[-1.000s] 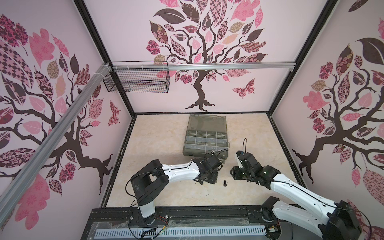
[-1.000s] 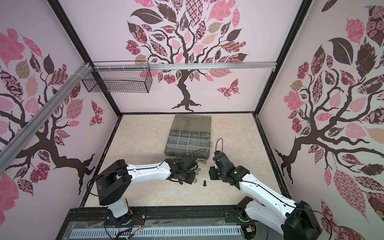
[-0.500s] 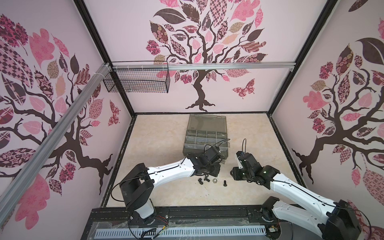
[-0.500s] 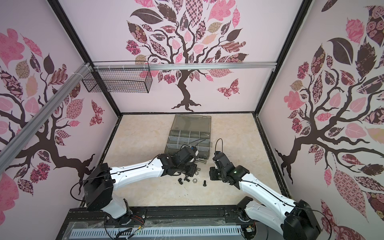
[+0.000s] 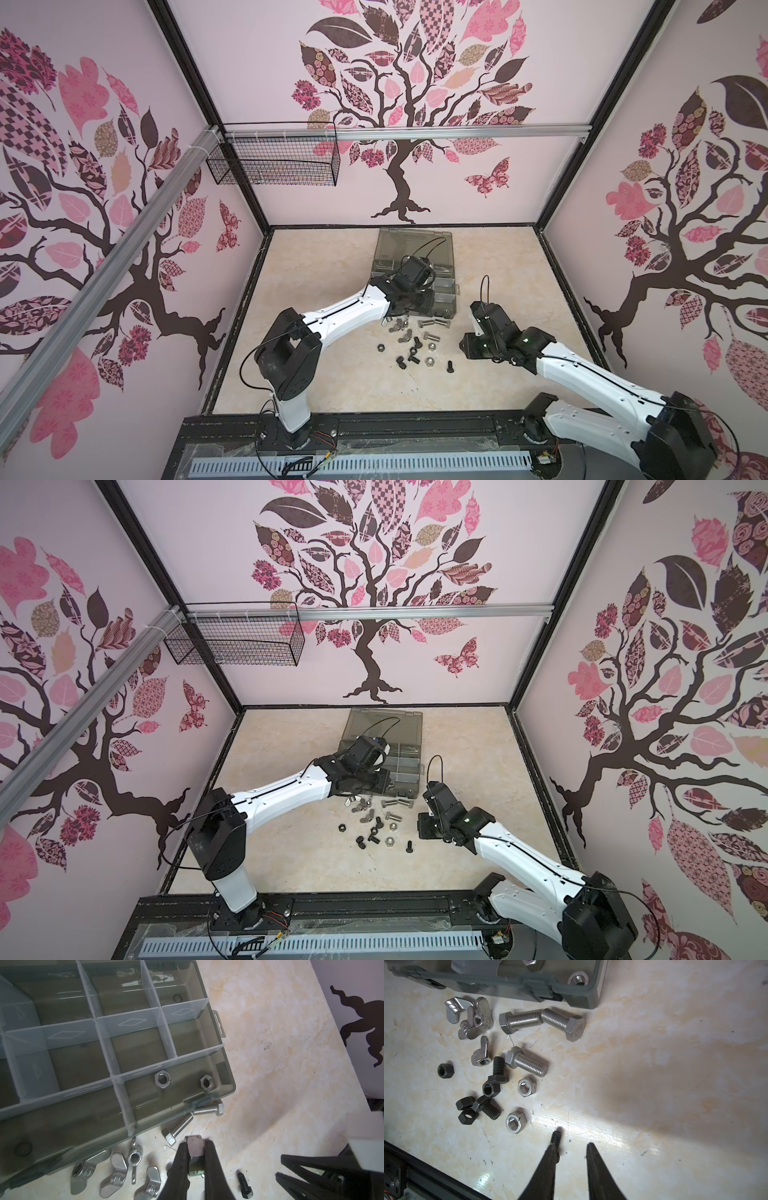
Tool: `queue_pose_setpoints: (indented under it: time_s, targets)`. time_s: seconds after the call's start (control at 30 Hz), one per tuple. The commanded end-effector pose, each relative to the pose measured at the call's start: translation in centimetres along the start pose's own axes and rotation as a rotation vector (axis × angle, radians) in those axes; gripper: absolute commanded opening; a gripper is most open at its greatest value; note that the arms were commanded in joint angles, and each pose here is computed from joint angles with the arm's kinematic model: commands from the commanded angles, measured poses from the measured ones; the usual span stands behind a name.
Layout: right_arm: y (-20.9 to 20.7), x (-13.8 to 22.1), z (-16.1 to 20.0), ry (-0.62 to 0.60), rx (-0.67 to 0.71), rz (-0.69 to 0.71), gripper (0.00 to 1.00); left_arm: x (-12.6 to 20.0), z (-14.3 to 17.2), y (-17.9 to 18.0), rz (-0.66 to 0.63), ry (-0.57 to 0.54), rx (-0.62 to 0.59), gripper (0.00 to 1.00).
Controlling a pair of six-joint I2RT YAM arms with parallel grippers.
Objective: Sort the screws and nuts into containers
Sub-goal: Pick up the nut from the bottom-center of the table, then place the nut into the container.
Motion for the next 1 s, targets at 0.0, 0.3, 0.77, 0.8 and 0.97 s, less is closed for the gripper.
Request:
queue_pose_setpoints:
  time_s: [0.0,0.3,0.77,0.8,0.97]
  targets:
    - [0.6,0.6,-0.9,-0.002,0.012,-0.010,0.29,-1.0,-0.8,-0.8,0.006,0.011,-0.044,0.07]
    - [0.5,0.0,-0.5,0.016,0.015,-0.013,0.29,-3.4,-2.4,0.5,0.008,0.018,0.002,0.08]
    - [0.5,0.0,-0.5,0.026,0.017,-0.004,0.29,-4.6,-3.3,1.0,0.005,0.032,0.016,0.20]
    - [0.4,0.0,-0.5,0.026,0.017,-0.002,0.29,-4.6,-3.3,1.0,0.005,0.032,0.016,0.21]
    - [0.4,-0.1,-0.4,0.030,0.020,0.001,0.29,-4.1,-3.4,1.0,0.016,0.021,0.020,0.23]
Point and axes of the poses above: each gripper's point midway between its finger pads, its own x axis back along the fingers, its own y axis along the line the jaws close on, z = x × y, the point moved 4 cm from there along x, back along the fingers, and after that the axes turned 12 degrees about x, right-handed, at the moved point
